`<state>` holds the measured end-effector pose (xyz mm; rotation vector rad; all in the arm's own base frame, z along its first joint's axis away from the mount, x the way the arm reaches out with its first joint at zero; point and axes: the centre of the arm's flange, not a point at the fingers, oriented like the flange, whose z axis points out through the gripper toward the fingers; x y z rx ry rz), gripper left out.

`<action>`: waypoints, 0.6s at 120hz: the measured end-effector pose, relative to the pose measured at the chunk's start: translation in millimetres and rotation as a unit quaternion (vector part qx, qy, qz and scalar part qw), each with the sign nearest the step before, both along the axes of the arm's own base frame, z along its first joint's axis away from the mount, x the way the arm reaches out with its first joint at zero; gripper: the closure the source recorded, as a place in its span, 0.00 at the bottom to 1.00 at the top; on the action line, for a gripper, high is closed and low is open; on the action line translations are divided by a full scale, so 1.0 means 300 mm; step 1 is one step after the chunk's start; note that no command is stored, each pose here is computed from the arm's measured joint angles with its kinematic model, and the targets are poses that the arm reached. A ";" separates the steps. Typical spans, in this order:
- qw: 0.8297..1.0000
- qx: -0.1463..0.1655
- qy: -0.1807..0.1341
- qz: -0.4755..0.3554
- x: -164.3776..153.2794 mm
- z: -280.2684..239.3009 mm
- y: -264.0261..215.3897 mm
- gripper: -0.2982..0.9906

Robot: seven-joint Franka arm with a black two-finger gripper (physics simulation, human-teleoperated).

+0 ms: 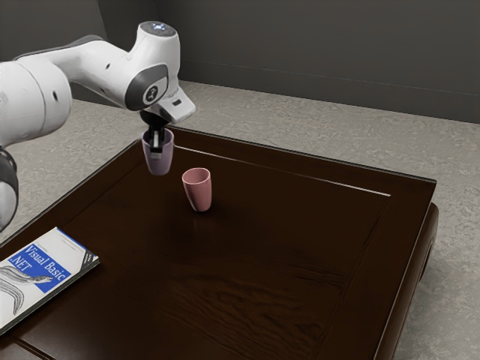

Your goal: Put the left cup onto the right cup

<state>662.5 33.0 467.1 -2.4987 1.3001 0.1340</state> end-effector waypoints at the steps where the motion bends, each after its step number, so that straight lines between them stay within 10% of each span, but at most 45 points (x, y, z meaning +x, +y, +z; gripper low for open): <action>1: 1.000 0.001 -0.001 -0.001 0.004 0.000 -0.003 0.84; 72: 0.997 -0.007 -0.046 -0.070 0.163 -0.154 -0.135 0.84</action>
